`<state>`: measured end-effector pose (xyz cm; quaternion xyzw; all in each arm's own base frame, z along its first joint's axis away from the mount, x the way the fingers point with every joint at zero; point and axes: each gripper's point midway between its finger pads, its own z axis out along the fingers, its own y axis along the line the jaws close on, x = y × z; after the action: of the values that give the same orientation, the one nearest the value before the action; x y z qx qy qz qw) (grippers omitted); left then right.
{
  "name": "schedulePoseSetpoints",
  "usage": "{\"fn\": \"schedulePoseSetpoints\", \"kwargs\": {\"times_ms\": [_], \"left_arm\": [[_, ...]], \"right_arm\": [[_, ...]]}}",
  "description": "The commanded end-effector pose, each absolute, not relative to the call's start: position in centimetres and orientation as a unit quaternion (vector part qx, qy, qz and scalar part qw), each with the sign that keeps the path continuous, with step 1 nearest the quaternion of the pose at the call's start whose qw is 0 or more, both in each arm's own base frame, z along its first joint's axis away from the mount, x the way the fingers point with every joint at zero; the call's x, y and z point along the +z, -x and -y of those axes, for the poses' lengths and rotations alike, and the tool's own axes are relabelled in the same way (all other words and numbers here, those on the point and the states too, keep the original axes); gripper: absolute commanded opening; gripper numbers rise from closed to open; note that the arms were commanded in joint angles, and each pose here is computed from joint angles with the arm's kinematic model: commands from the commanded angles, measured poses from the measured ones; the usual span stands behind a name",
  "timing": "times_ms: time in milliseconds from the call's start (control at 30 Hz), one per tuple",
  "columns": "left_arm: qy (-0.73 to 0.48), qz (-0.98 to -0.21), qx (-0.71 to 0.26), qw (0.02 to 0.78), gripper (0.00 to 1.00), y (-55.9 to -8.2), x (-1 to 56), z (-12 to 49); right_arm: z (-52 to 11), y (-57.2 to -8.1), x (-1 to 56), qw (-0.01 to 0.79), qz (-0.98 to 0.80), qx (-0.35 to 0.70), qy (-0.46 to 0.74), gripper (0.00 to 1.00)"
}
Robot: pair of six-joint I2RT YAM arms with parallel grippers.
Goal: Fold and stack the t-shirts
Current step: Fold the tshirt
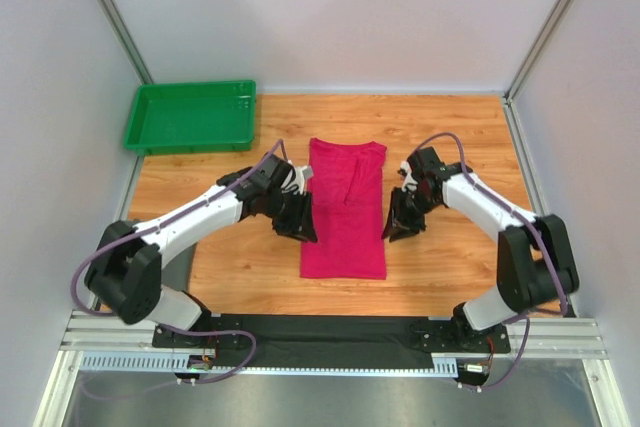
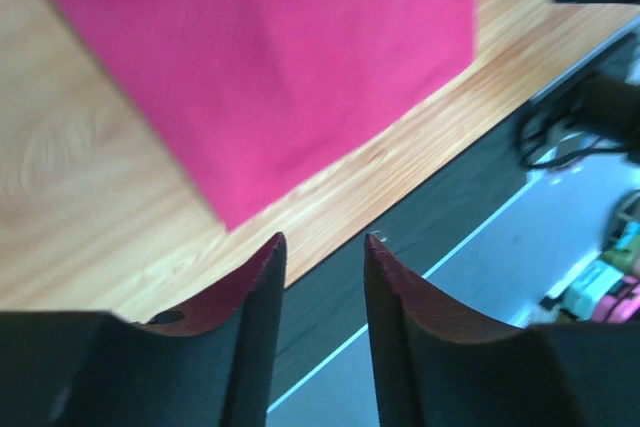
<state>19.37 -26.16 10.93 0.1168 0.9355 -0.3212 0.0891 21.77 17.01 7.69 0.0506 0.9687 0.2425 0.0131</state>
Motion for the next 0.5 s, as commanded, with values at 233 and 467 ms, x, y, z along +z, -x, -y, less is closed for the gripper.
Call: {"fn": "schedulePoseSetpoints", "kwargs": {"times_ms": [233,467], "left_arm": [[-0.095,-0.923,-0.365,0.080,0.33,-29.9,6.1,32.0],[-0.104,-0.935,-0.338,0.042,0.34,-29.5,2.6,30.9]], "right_arm": [[-22.6,-32.8,6.2,0.017,-0.945,0.313,-0.090,0.12],[-19.9,-33.0,0.7,-0.005,-0.962,0.253,-0.105,0.09]]}}
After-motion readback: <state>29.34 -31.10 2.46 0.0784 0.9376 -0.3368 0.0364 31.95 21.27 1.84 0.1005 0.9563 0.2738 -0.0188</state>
